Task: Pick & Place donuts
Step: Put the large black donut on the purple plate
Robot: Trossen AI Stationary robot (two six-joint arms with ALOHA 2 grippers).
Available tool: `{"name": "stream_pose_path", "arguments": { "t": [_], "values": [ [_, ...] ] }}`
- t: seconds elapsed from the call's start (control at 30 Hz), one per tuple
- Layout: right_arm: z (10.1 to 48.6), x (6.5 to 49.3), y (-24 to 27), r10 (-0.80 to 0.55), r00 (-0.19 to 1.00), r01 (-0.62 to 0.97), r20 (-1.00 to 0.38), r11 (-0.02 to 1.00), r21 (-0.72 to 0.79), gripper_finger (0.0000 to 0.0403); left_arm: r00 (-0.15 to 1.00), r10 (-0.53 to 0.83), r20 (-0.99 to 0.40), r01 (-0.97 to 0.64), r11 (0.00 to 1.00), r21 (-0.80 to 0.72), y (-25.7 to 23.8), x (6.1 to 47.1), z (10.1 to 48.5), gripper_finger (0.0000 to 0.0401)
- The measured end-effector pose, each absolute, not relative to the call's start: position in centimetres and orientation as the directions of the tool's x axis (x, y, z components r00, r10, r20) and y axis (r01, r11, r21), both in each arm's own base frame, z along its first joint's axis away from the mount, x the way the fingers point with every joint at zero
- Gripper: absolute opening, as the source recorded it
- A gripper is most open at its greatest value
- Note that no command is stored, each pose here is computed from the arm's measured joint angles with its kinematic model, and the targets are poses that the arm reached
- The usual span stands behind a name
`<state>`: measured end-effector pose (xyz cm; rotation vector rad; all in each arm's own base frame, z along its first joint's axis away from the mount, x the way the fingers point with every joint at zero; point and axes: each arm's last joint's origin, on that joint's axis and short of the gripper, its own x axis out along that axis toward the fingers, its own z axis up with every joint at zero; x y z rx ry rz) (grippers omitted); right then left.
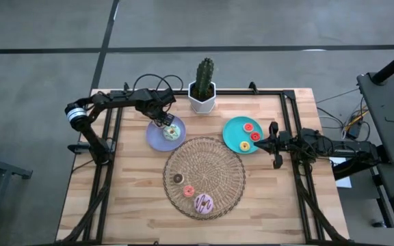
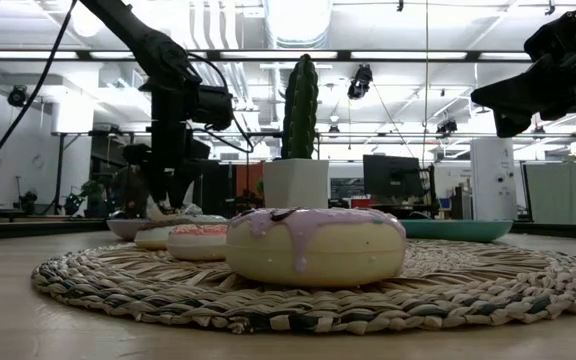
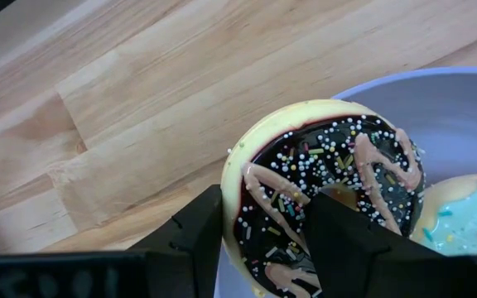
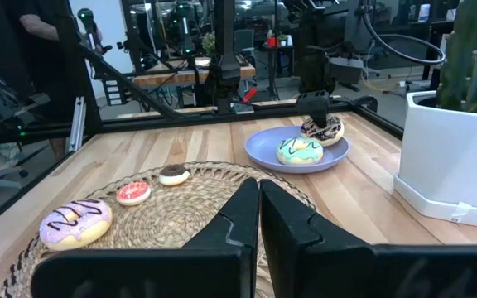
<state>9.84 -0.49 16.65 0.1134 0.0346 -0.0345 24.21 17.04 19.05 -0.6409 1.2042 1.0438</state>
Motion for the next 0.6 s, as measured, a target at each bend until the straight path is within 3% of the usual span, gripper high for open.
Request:
{"name": "stream_pose_path", "arguments": {
  "t": [0.6],
  "values": [
    [16.65,9.84,-0.49,-0.033,0.999,0.037,-0.036,0.993,0.113,0.0008,0.030,0.282,-0.959,-0.891,0.442,0.102,16.99,24.27,19.04,0.0136]
  ]
}}
